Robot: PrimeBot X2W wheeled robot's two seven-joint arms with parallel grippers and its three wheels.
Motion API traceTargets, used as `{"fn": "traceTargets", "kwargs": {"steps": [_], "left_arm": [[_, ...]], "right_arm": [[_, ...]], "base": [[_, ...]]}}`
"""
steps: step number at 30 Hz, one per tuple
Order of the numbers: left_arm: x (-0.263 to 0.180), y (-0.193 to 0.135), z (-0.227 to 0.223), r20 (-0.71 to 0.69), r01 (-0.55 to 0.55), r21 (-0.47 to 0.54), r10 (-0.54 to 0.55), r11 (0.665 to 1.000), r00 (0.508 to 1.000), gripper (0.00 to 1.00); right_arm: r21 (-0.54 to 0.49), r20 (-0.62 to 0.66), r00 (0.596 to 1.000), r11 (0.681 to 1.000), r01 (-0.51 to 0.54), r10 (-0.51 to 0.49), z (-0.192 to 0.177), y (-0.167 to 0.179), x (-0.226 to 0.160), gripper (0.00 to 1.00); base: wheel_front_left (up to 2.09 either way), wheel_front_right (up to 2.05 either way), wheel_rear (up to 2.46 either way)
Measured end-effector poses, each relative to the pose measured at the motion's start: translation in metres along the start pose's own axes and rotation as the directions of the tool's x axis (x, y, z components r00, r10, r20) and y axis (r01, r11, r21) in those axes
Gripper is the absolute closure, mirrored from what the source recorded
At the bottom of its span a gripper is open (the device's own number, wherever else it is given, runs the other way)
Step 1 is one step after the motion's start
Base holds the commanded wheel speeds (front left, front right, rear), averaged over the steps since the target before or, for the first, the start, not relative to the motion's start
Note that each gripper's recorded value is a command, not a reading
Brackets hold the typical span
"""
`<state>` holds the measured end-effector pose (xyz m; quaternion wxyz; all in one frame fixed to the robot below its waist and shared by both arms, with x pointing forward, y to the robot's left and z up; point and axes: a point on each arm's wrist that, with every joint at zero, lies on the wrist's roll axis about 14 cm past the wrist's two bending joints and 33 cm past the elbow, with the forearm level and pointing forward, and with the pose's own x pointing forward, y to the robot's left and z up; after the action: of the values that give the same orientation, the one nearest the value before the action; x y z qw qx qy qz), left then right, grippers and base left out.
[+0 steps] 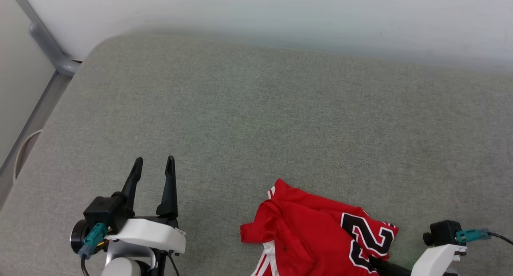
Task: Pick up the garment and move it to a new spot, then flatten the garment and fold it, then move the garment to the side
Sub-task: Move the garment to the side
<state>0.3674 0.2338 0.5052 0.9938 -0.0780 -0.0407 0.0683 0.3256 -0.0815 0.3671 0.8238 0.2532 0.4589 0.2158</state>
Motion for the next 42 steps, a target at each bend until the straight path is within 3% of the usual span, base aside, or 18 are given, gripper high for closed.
{"fn": "traceTargets", "kwargs": {"steps": [7,15,23,28,37,42], "left_arm": [[-0.004,-0.014,0.001,0.007,0.047,-0.004,-0.047,0.999,0.999,0.00],[0.008,-0.066,-0.001,0.013,0.193,-0.035,-0.193,0.981,0.981,0.00],[0.035,-0.142,-0.003,0.036,0.386,-0.048,-0.384,0.921,0.922,0.00],[0.056,-0.177,-0.013,0.039,0.473,-0.043,-0.472,0.880,0.881,0.00],[0.095,-0.228,-0.038,0.038,0.595,-0.054,-0.594,0.802,0.804,0.00],[0.110,-0.247,-0.055,0.032,0.645,-0.061,-0.644,0.762,0.764,0.00]], "right_arm": [[-0.174,0.164,0.986,0.984,0.039,-0.010,0.045,0.009,-0.038,1.00],[-0.269,0.296,0.944,0.935,0.231,-0.148,0.074,-0.016,-0.110,1.00],[-0.229,0.382,0.866,0.875,0.427,-0.323,0.094,-0.062,-0.166,1.00],[-0.197,0.408,0.819,0.837,0.510,-0.403,0.117,-0.093,-0.175,1.00],[-0.085,0.448,0.656,0.701,0.708,-0.607,0.165,-0.178,-0.209,1.00],[-0.019,0.425,0.528,0.576,0.817,-0.735,0.178,-0.230,-0.243,1.00]], "base": [[0.00,0.00,0.00],[0.00,0.00,0.00],[0.00,0.00,0.00],[0.00,0.00,0.00],[0.00,0.00,0.00],[0.00,0.00,0.00]]}}
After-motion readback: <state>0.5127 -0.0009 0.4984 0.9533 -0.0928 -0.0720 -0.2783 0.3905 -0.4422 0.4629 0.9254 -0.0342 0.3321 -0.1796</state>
